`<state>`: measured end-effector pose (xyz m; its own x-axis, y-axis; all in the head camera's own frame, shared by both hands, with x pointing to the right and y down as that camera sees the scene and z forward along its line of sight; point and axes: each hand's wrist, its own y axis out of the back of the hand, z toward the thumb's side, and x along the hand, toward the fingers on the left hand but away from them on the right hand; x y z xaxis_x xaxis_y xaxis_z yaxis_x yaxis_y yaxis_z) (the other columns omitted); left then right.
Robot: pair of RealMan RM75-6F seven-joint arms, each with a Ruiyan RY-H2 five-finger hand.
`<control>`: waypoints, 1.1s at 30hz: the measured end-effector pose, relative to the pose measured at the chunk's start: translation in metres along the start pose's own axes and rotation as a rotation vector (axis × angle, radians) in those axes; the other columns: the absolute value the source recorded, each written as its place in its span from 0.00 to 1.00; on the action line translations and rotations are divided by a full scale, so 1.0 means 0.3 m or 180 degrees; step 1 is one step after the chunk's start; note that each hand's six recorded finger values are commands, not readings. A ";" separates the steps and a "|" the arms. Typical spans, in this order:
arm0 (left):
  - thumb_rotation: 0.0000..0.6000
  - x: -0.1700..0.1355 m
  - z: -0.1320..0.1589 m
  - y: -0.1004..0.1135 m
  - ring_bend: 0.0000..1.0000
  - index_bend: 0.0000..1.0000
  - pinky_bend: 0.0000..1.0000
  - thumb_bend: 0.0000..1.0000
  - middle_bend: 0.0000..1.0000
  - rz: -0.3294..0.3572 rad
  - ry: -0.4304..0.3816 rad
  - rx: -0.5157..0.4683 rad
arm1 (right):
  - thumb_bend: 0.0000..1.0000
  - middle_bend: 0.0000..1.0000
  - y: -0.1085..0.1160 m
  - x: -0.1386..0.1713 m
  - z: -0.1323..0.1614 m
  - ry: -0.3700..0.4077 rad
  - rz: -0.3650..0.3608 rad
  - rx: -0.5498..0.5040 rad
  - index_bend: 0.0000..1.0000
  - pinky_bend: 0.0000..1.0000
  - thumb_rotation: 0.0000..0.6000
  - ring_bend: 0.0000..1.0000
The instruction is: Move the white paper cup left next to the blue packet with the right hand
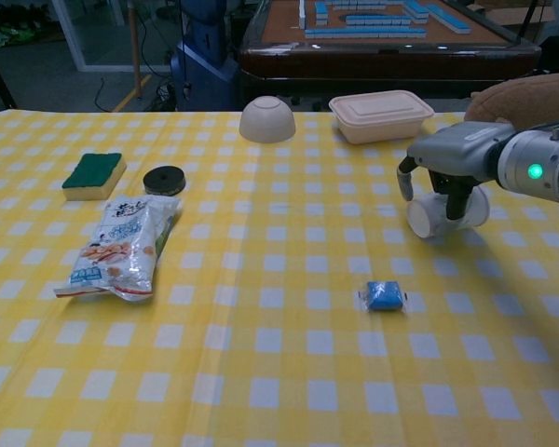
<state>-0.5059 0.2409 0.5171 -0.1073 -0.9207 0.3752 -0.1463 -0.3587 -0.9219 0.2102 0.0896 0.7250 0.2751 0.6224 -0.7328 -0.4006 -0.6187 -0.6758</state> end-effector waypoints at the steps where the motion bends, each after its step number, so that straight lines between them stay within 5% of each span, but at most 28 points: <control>1: 1.00 0.000 0.000 0.000 0.49 0.45 0.62 0.25 0.62 -0.0006 -0.0001 -0.0013 | 0.04 1.00 -0.001 -0.005 0.002 -0.0005 0.0004 0.0001 0.41 1.00 1.00 1.00; 11: 1.00 -0.002 -0.005 0.004 0.49 0.45 0.62 0.25 0.62 -0.0013 0.0006 -0.0029 | 0.08 1.00 0.010 -0.009 0.013 0.0053 -0.0077 -0.0115 0.49 1.00 1.00 1.00; 19: 1.00 -0.004 -0.003 0.003 0.49 0.45 0.62 0.25 0.62 -0.0017 0.0000 -0.0020 | 0.08 1.00 0.060 0.051 0.010 0.0280 -0.0343 -0.0591 0.50 1.00 1.00 1.00; 33: 1.00 -0.008 0.003 -0.003 0.49 0.46 0.62 0.25 0.62 -0.0040 0.0005 0.0015 | 0.01 1.00 0.110 0.186 0.046 0.1087 -0.0604 -0.2338 0.50 1.00 1.00 1.00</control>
<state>-0.5048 0.2433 0.5170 -0.1071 -0.9159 0.3868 -0.1431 -0.3708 -0.9176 0.2004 0.1105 0.6628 0.5780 0.6410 -0.5049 0.3192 -0.7471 -0.5831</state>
